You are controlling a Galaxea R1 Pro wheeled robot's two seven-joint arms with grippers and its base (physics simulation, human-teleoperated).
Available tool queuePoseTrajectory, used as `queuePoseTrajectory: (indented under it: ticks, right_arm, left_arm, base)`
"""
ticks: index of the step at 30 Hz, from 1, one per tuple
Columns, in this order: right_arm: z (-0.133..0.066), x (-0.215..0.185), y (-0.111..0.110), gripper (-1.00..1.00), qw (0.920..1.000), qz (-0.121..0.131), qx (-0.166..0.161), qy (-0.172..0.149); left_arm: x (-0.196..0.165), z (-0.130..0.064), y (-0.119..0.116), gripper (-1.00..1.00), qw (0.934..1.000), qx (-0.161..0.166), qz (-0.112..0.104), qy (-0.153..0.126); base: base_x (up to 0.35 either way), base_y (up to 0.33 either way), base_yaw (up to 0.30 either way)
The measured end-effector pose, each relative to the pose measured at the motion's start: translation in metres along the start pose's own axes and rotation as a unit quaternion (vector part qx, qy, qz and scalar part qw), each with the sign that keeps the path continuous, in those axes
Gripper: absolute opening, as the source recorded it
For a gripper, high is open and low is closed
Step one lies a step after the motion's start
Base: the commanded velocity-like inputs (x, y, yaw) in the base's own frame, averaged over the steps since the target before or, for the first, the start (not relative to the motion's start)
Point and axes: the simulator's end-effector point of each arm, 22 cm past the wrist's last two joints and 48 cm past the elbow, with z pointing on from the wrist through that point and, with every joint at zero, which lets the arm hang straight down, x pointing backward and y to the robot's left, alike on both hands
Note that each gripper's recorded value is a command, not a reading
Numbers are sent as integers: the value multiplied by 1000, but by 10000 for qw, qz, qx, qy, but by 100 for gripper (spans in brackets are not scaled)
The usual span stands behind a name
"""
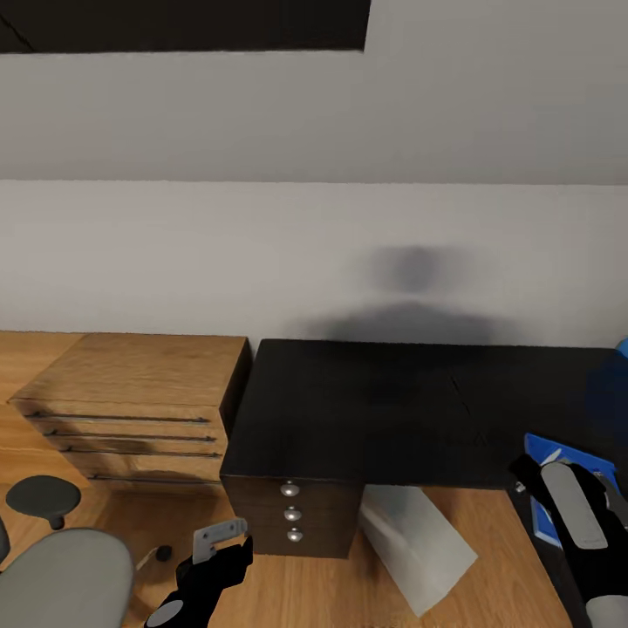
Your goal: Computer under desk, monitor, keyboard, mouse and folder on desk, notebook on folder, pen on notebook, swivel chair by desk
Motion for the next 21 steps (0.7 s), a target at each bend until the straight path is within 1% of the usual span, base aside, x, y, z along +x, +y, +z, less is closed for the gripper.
queuePoseTrajectory:
  ticks: [3,5,8,11,16,21]
  right_arm:
    - [12,-4,-24,-100,9997,42,229,64]
    - [16,-4,-32,-100,9995,54,294,91]
    - [19,-5,-33,-100,9996,51,273,93]
    - [20,-5,-30,-100,9998,40,186,91]
    - [20,-3,-27,-100,9999,-12,140,88]
    - [19,-4,-26,-100,9998,-95,161,37]
  left_arm:
    - [0,0,0,100,10000,4,-4,4]
    - [0,0,-1,100,10000,7,-6,5]
    - [0,0,-1,100,10000,8,-8,7]
    - [1,0,-1,100,10000,11,-2,8]
    - [1,0,-1,100,10000,10,4,10]
    - [2,0,-2,100,10000,13,17,17]
  base:
    - [0,0,-293]
    - [0,0,-293]
    - [0,0,-291]
    - [0,0,-166]
    - [0,0,-33]
    - [5,-3,-4]
